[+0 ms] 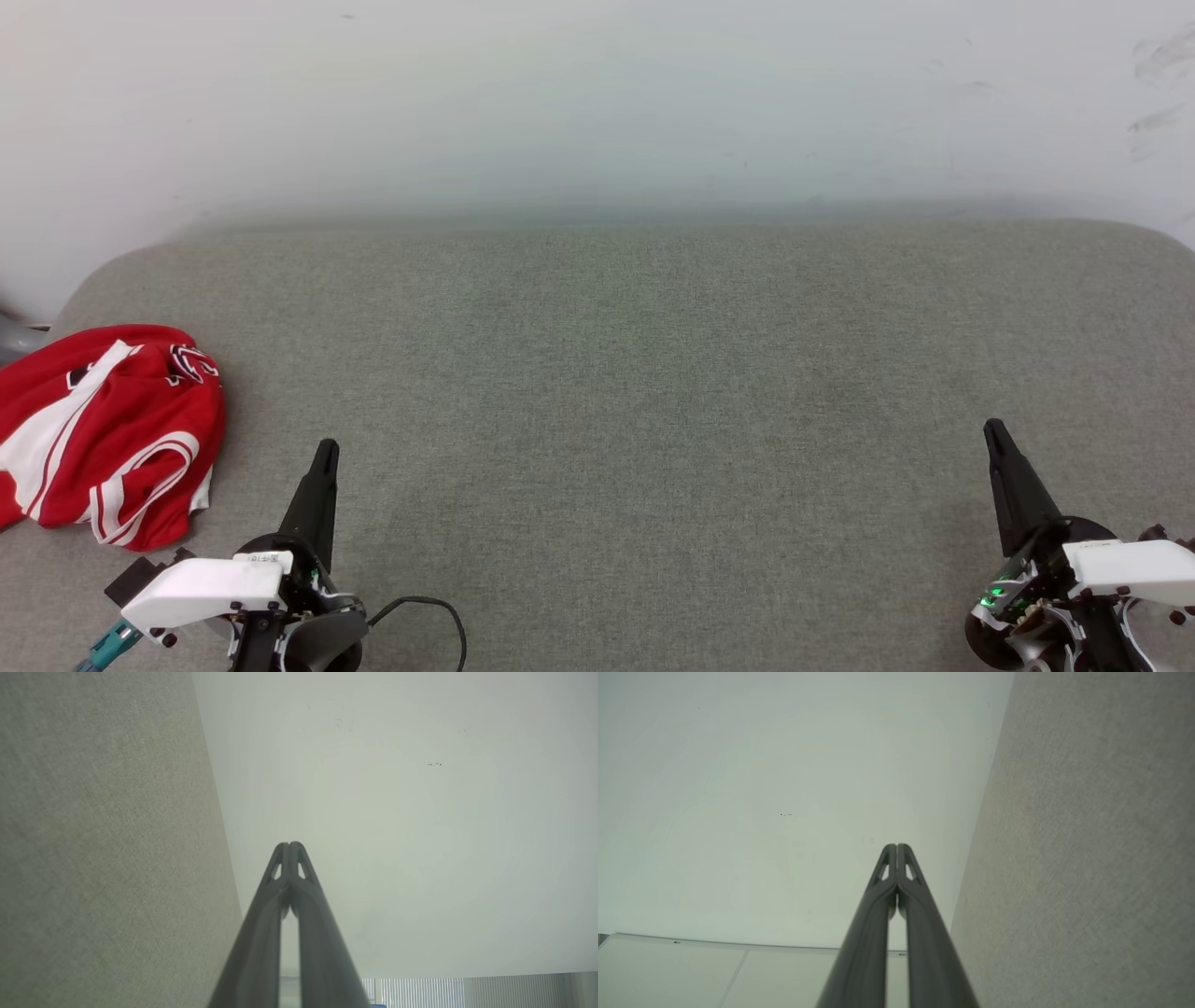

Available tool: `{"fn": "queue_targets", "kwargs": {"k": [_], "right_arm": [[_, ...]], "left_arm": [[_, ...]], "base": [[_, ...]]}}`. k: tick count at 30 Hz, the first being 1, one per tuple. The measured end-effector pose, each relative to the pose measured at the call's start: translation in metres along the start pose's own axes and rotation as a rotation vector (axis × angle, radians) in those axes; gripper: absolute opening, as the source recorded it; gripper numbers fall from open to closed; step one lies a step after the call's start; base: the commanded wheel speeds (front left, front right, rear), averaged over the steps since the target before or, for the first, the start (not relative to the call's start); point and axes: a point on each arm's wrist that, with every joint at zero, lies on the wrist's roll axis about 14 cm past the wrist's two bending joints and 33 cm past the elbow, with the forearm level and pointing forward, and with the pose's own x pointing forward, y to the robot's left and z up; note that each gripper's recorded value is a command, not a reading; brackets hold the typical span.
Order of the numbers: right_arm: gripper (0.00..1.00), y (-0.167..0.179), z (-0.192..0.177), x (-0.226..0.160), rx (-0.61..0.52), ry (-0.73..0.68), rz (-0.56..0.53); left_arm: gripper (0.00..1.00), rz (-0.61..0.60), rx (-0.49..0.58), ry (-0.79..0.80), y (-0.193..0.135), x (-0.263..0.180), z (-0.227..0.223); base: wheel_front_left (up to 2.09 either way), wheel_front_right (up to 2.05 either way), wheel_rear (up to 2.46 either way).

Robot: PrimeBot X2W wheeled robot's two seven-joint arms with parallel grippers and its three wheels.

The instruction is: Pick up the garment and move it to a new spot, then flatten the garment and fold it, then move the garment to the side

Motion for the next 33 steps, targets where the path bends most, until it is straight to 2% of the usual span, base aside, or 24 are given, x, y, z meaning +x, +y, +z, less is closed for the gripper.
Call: {"fn": "queue_targets", "kwargs": {"k": [33], "right_arm": [[0.0, 0.0, -0.0001, 0.0, 0.0, 0.0, 0.0]], "left_arm": [[0.0, 0.0, 0.0, 0.0, 0.0, 0.0, -0.0001]], "base": [[0.0, 0.0, 0.0]]}}
